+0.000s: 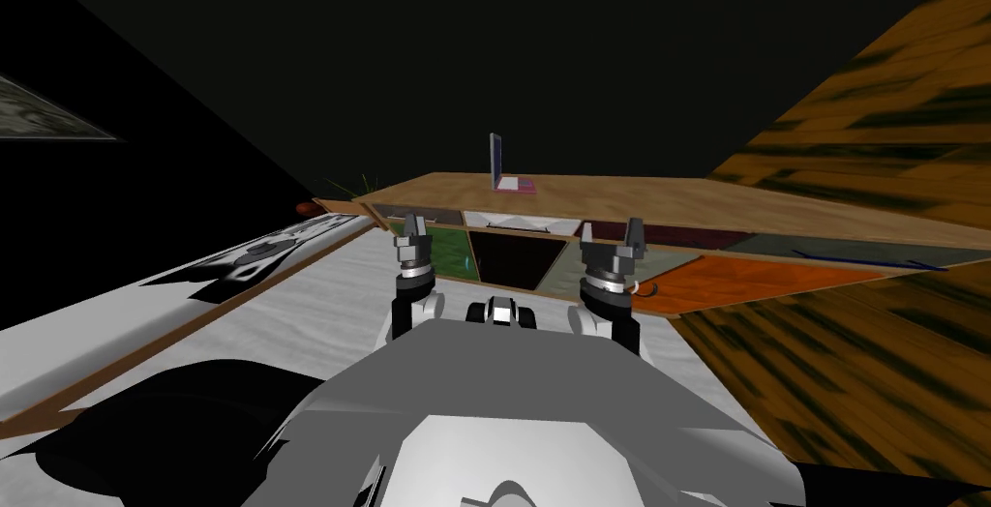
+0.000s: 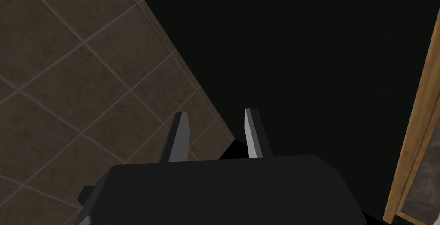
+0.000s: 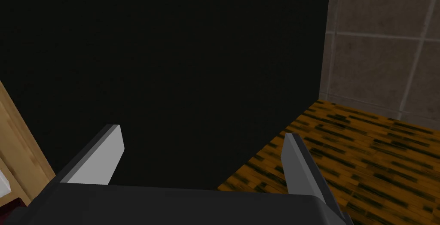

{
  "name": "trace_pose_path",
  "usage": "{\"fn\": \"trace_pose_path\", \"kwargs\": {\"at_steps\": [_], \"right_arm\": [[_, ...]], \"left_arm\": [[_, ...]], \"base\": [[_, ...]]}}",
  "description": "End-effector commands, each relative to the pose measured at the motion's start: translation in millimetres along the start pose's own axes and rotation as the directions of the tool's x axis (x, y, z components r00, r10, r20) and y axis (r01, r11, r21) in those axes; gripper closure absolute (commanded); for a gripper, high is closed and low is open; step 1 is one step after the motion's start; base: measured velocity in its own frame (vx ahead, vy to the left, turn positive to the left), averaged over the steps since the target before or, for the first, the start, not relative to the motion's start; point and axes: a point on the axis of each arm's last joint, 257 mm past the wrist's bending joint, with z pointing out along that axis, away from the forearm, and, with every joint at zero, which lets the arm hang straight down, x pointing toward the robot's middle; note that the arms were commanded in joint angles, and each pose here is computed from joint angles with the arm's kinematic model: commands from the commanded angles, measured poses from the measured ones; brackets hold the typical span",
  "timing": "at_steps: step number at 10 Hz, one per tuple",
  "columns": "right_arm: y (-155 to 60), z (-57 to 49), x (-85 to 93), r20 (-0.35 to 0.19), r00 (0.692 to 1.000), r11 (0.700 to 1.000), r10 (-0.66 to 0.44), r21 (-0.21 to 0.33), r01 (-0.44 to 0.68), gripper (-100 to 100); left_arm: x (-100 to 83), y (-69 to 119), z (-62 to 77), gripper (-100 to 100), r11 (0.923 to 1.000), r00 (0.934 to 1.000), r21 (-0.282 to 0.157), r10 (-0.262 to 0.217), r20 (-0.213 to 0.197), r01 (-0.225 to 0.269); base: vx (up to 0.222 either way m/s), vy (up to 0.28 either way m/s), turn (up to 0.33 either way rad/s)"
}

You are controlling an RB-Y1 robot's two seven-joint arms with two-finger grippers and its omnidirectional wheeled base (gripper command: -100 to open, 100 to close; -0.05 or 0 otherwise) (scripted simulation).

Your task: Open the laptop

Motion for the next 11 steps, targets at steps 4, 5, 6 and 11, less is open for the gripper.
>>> {"fn": "trace_pose_path", "kwargs": {"at_steps": [4,5,6,11], "right_arm": [[-20,-6.4,8.8,-0.169,0.979,0.991,-0.111,0.055,0.122,-100],[-28,-8.9,8.4,-0.214,0.965,0.984,-0.148,0.068,0.166,-100],[-28,-9.2,9.3,-0.223,0.963,0.983,-0.15,0.068,0.169,-100],[-55,-19.2,3.0,-0.393,0.877,0.937,-0.276,0.092,0.336,-100]], "left_arm": [[0.0,0.0,0.0,0,1.0,1.0,0.0,0.0,0.0,0.0],[0.0,0.0,0.0,0,1.0,1.0,0.0,0.0,0.0,0.0],[0.0,0.0,0.0,0,1.0,1.0,0.0,0.0,0.0,0.0],[0.0,0.0,0.0,0,1.0,1.0,0.0,0.0,0.0,0.0]], "base": [[-0.052,-0.012,-0.019],[-0.068,-0.005,-0.024],[-0.046,-0.001,-0.013],[-0.06,0.004,-0.021]]}}
